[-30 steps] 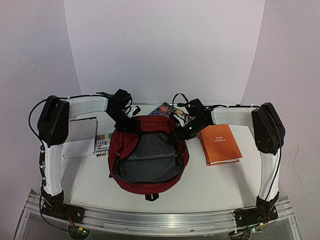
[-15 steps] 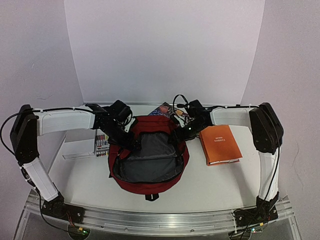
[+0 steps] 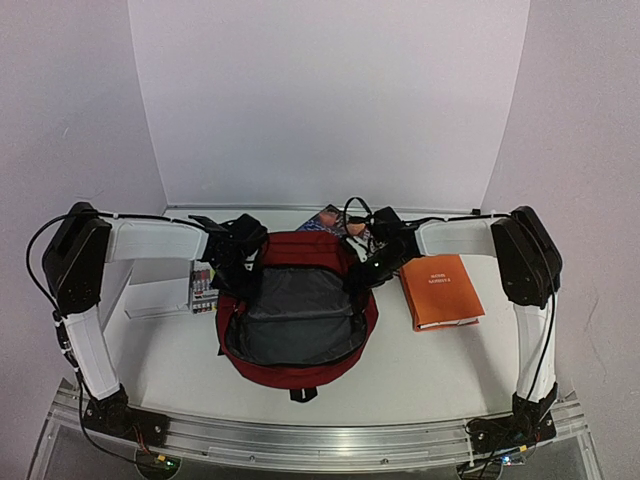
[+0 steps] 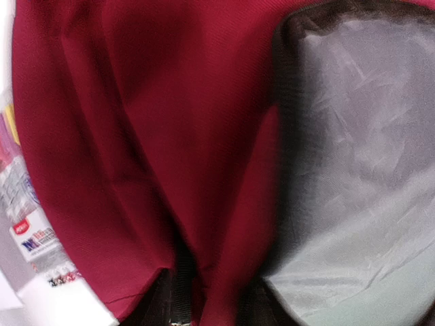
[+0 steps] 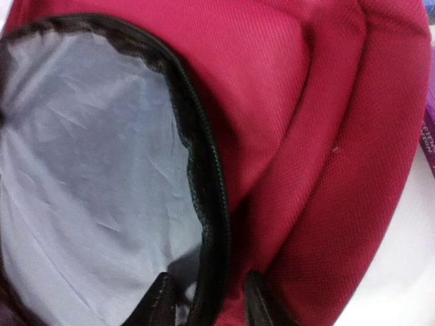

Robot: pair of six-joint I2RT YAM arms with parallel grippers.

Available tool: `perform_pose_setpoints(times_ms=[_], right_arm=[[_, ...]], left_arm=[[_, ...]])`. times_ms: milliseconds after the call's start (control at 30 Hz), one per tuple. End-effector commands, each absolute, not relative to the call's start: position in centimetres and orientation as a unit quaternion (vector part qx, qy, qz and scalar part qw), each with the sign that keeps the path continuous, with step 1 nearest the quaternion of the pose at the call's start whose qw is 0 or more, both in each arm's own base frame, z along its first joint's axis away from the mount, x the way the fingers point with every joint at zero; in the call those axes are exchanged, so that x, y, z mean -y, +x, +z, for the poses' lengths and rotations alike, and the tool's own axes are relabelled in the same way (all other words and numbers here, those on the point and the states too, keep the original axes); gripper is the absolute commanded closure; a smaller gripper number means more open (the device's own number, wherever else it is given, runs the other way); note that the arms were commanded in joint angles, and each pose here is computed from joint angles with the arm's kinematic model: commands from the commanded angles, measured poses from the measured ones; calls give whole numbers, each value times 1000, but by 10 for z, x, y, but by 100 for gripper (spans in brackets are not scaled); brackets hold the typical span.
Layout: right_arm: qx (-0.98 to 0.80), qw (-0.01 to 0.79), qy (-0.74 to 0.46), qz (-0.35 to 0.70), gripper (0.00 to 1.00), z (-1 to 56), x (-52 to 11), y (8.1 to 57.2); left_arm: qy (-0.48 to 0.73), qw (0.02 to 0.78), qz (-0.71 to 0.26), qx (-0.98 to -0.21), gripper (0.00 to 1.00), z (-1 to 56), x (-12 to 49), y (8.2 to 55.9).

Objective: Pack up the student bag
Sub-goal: Adjust the student bag at the center of the board.

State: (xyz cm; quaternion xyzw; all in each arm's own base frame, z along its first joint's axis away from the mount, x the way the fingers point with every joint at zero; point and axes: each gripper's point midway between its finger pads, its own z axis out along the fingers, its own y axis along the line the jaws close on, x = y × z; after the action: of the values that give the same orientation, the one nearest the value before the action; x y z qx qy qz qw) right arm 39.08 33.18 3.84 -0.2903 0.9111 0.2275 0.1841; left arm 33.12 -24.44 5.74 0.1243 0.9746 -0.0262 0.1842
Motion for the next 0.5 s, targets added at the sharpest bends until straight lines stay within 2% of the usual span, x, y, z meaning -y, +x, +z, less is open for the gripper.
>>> perform_pose_setpoints(times_ms=[0, 67, 133, 333, 400, 467], right_arm=[[-912, 207, -284, 210, 96, 56, -317, 402], [-909, 221, -287, 205, 100, 66, -312, 411], [-904, 237, -291, 203, 100, 78, -309, 424], [-897, 265, -290, 202, 100, 95, -309, 459], [-899, 253, -290, 211, 100, 88, -313, 458], [-901, 236, -288, 221, 100, 79, -314, 452]], left_arm=[[68, 232, -79, -967, 80, 106, 221, 351], [62, 233, -105, -965, 92, 112, 219, 358], [65, 232, -142, -960, 98, 116, 224, 366], [43, 205, -210, -955, 100, 107, 228, 402], [53, 203, -235, -949, 95, 112, 234, 406], [81, 216, -279, -932, 72, 129, 249, 397]])
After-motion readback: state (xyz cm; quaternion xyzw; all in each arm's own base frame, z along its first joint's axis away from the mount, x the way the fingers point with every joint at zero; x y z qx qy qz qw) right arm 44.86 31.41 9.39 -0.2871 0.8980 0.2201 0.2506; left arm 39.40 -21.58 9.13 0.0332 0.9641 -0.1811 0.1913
